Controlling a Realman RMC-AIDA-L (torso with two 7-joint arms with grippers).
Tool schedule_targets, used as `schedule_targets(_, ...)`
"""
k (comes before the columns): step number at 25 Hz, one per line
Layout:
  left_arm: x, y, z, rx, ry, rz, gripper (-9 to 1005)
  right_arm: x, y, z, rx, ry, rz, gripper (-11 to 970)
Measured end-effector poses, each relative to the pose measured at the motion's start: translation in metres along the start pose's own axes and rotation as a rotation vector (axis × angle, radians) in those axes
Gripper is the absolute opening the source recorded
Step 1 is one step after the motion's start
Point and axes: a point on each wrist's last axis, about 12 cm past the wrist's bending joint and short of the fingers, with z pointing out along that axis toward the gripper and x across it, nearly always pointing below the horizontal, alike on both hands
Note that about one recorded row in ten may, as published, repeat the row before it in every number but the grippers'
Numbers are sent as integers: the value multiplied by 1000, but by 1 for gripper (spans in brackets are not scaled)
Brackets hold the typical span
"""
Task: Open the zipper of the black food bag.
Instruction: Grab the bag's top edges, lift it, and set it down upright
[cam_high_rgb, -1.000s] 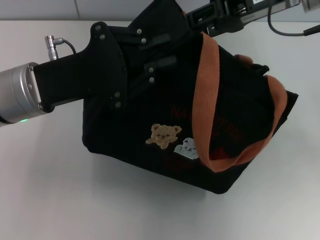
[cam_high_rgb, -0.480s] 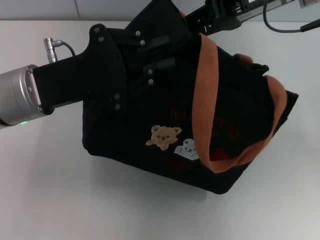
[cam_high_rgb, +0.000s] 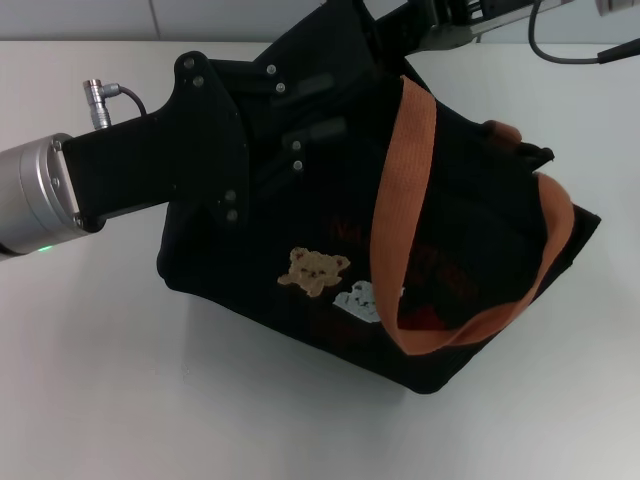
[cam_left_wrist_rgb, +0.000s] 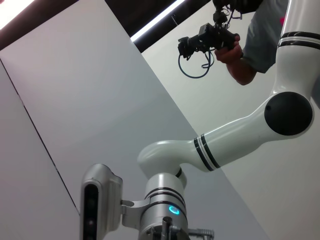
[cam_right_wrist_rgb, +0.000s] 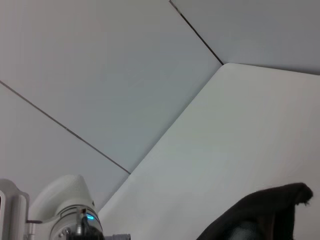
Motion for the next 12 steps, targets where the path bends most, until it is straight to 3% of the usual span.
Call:
schedule_targets(7,-1,0,0,-4,-6,1,197,2,-1,-8,8,17,-36,-1)
schedule_targets(12,-1,1,1,-2,-7,2,197,-1,2,-15,33,0,-77,20)
